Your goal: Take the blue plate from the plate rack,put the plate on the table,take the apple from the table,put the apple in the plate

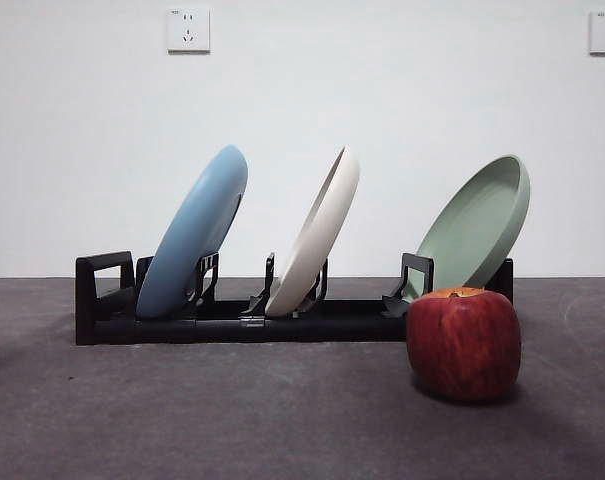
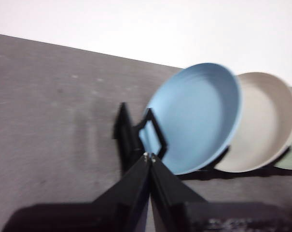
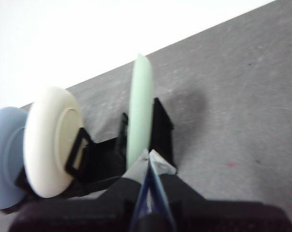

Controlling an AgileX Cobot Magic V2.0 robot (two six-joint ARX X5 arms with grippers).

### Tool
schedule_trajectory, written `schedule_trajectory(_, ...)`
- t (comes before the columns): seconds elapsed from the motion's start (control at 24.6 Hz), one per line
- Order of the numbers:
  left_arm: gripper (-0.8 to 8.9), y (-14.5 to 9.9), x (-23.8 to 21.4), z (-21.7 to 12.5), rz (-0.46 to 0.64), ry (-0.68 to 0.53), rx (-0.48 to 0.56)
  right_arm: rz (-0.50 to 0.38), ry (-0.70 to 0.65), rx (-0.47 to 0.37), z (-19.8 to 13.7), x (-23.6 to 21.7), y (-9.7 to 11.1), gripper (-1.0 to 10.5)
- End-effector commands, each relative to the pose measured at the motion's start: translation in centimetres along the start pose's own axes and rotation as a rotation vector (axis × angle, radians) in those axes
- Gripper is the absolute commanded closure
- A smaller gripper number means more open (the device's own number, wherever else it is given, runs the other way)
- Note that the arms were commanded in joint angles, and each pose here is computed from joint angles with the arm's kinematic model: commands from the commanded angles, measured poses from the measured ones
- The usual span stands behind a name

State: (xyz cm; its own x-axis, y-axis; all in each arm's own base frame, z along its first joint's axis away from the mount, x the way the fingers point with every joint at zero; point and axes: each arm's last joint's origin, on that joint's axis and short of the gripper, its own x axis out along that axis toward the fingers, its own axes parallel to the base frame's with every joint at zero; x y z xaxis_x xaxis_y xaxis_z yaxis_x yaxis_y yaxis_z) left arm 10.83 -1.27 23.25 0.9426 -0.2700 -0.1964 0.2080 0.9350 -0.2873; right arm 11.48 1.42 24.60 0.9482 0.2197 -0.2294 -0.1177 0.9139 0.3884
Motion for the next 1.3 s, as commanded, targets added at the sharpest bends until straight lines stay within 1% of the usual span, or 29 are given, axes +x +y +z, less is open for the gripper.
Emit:
schedule_trajectory(0.04,8.19,-0.6,0.4,2.1,-0.053,0.019,0.042,0.055,0.027,-0.069,1.9,0.6,0.8,9.6)
schedule_trajectory(0.16,8.19,-1.2,1.0,4.5,-0.1,0.054,0.059,0.108,0.092,-0.1,3.6,1.4,1.6,9.6)
schedule_trajectory(0.28,8.19,-1.8,1.8,6.8,-0.135,0.113,0.052,0.139,0.204,-0.11,4.9,2.5,2.1,9.6)
schedule_trajectory(0.45,8.18,-2.2,3.4,9.2,-0.186,0.212,0.069,0.17,0.366,-0.149,6.0,4.1,2.5,9.5)
schedule_trajectory(0.53,8.17,-2.4,4.3,10.1,-0.208,0.256,0.058,0.159,0.421,-0.149,6.2,4.8,2.5,9.1)
schedule_trajectory(0.65,8.09,-2.4,5.6,11.0,-0.215,0.309,0.038,0.147,0.465,-0.138,6.5,5.6,2.5,7.8)
schedule_trajectory(0.69,7.78,-2.5,6.0,11.2,-0.216,0.322,0.035,0.146,0.469,-0.137,6.5,5.7,2.5,7.4)
schedule_trajectory(0.73,7.05,-2.5,6.4,11.3,-0.22,0.33,0.034,0.145,0.471,-0.137,6.4,5.8,2.5,7.1)
schedule_trajectory(0.81,4.23,-2.9,7.3,11.5,-0.241,0.338,0.032,0.145,0.473,-0.136,6.4,5.8,2.5,6.9)
schedule_trajectory(0.85,4.04,-3.3,7.8,11.7,-0.26,0.332,0.038,0.145,0.471,-0.136,6.4,5.8,2.5,6.9)
schedule_trajectory(0.98,4.04,-4.8,9.3,12.0,-0.321,0.343,0.036,0.145,0.47,-0.136,6.5,5.8,2.5,6.9)
schedule_trajectory(1.18,4.06,-7.8,13.4,12.8,-0.388,0.456,0.065,0.143,0.477,-0.133,6.4,5.7,2.5,6.9)
schedule_trajectory(1.3,4.08,-9.1,16.4,12.8,-0.311,0.537,0.12,0.135,0.495,-0.129,6.3,5.6,2.4,6.9)
